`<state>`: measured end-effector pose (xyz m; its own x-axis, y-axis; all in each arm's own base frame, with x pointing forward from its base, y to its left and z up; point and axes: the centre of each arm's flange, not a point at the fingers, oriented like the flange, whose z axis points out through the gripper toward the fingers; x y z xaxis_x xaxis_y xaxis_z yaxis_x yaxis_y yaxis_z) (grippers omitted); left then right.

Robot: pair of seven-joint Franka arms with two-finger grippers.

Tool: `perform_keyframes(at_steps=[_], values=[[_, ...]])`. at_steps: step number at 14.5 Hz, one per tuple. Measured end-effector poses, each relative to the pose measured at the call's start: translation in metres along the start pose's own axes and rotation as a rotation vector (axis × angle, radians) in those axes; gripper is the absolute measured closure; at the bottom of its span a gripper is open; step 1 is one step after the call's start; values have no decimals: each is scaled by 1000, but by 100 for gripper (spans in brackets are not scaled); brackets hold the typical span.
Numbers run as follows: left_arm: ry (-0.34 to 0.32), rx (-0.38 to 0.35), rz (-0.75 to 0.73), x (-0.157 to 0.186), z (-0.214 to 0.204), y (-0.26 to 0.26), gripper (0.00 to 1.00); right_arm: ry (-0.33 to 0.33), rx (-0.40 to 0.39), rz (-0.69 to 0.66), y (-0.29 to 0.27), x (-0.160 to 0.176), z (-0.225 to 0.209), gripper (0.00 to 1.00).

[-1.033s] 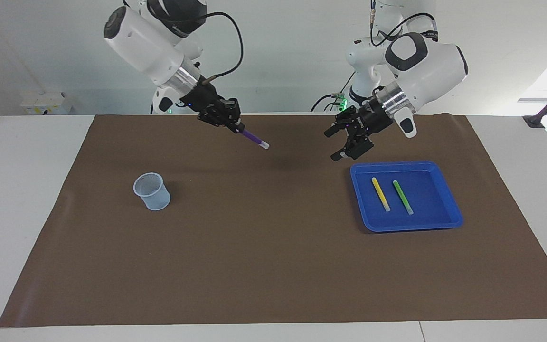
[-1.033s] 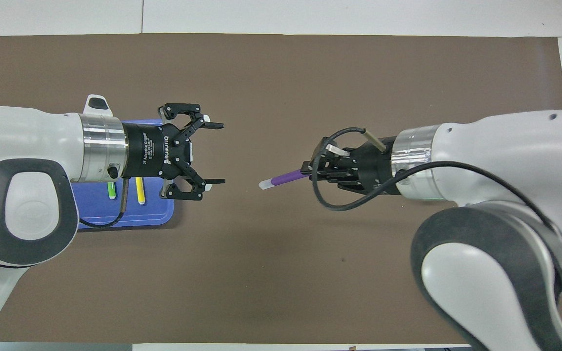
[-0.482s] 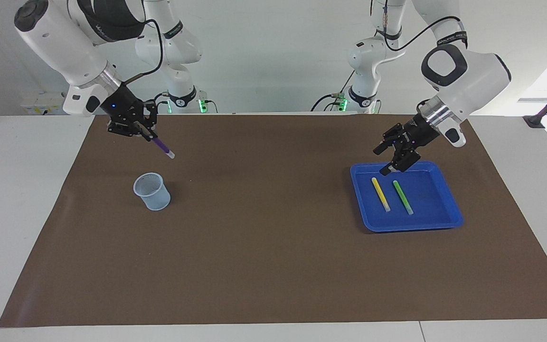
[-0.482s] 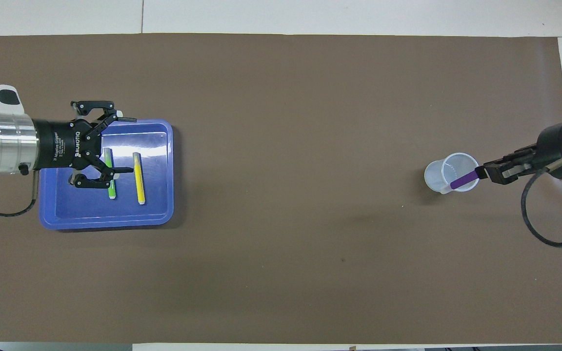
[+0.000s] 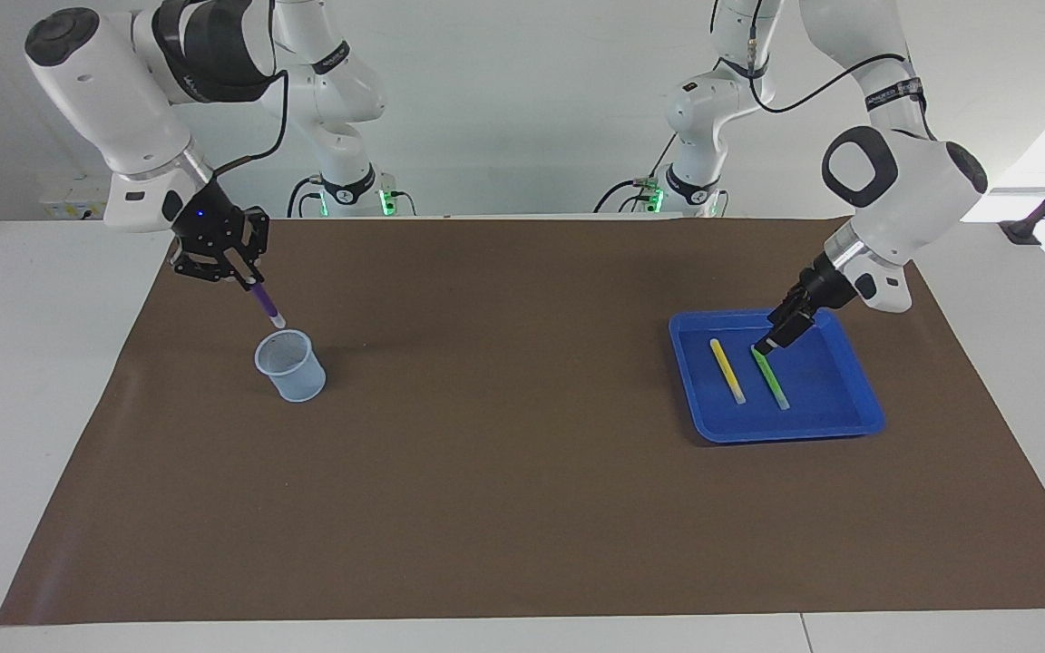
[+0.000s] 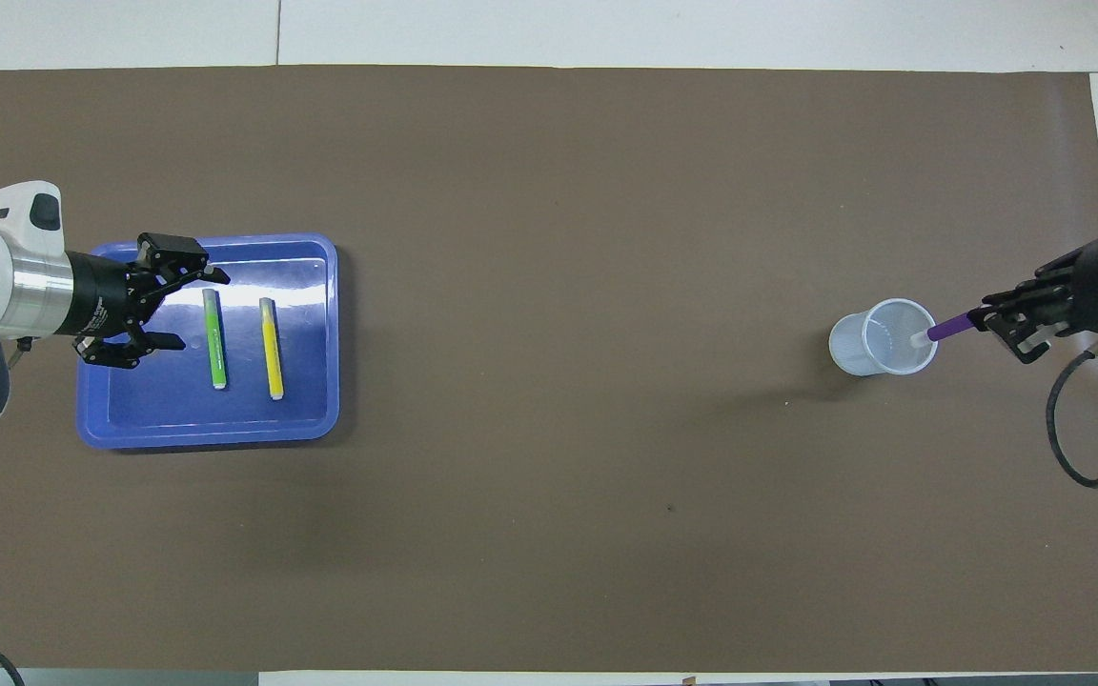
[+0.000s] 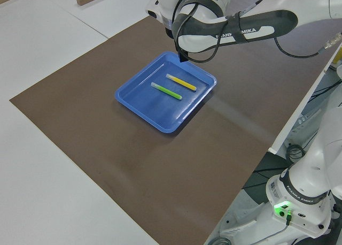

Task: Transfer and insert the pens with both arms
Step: 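Carry the purple pen into the cup with the right gripper, then release the purple pen in the cup while the left gripper grasps the green pen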

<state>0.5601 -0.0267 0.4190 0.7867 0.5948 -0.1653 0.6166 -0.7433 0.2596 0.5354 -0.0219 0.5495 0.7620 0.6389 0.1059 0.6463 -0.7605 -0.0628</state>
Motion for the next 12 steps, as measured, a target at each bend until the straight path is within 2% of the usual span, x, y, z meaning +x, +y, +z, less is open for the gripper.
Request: perform_keyframes(at_steps=[3,5,8,12], values=[[58,112,239,19,24,-9,0,44,-49,-31,-2,-2,17,83],[80,168,388,29,43,-12,0,41,-49,-29,-6,-9,33,83],[64,243,563,39,79,-17,0,20,-29,-26,-13,-19,47,83],[26,259,694,43,98,-21,0,8,-19,-23,-21,-30,54,83]])
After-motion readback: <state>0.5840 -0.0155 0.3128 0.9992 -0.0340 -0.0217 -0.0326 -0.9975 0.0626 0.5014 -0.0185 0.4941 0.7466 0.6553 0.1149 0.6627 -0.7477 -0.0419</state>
